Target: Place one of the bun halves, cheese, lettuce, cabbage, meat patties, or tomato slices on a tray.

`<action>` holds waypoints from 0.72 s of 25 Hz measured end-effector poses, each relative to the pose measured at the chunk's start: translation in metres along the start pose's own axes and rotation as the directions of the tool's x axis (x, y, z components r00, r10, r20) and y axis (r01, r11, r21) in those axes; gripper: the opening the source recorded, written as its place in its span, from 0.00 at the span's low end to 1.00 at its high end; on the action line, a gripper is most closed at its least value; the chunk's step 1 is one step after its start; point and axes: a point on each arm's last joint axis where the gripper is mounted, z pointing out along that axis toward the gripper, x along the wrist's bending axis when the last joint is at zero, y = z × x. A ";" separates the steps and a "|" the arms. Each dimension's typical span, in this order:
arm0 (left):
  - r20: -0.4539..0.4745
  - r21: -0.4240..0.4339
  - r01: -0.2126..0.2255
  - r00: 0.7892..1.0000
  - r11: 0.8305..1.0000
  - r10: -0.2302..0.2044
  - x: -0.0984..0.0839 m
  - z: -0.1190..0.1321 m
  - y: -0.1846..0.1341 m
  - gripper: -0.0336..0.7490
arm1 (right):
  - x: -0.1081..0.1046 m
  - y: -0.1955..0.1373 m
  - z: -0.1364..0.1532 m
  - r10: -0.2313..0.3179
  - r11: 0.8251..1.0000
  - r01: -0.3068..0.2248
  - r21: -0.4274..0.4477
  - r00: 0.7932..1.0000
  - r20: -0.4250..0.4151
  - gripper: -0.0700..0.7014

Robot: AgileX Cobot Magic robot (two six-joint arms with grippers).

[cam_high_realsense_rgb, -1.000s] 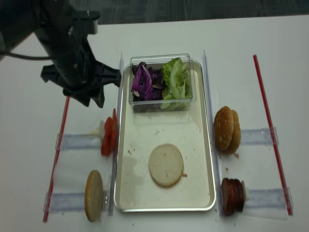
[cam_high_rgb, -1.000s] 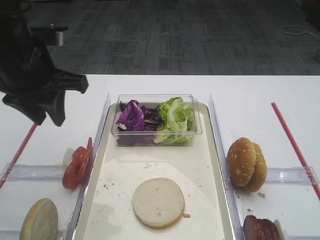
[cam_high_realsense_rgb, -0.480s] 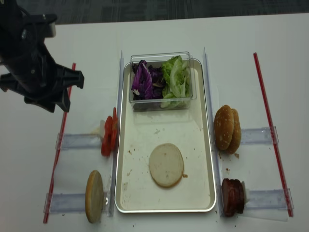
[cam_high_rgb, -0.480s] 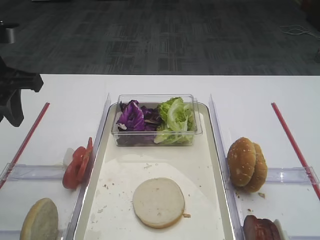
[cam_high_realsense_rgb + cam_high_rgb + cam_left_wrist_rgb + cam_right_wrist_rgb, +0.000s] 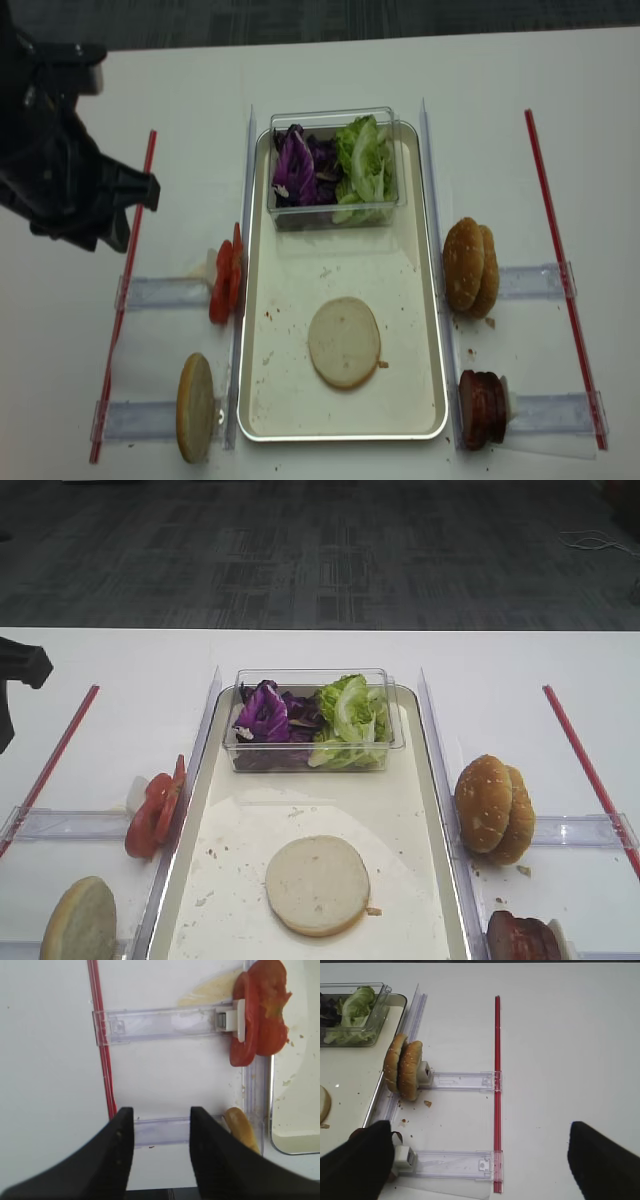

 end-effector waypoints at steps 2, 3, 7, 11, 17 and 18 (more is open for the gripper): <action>0.002 -0.014 0.000 1.000 1.000 0.000 0.001 -0.005 -0.010 0.41 | 0.000 0.000 0.000 0.000 1.000 0.000 0.002 1.000 0.000 0.99; 0.003 -0.023 0.001 1.000 1.000 0.000 0.002 -0.007 -0.015 0.42 | 0.000 0.000 0.000 0.000 1.000 0.000 0.002 1.000 0.000 0.99; 0.007 -0.060 0.002 1.000 0.998 -0.001 0.005 -0.017 -0.037 0.51 | 0.000 0.000 0.000 0.000 1.000 0.000 0.002 1.000 0.000 0.99; 0.021 -0.110 0.006 1.000 0.994 -0.003 0.007 -0.028 -0.061 0.53 | 0.000 0.000 0.000 0.000 1.000 0.000 0.002 1.000 0.000 0.99; 0.035 -0.225 0.011 0.999 0.974 -0.003 0.013 -0.046 -0.104 0.54 | 0.000 0.000 0.000 0.000 1.000 0.000 0.002 1.000 0.000 0.99; 0.038 -0.247 0.012 0.999 0.969 -0.002 0.014 -0.050 -0.111 0.54 | 0.000 0.000 0.000 0.000 1.000 0.000 0.002 1.000 0.000 0.99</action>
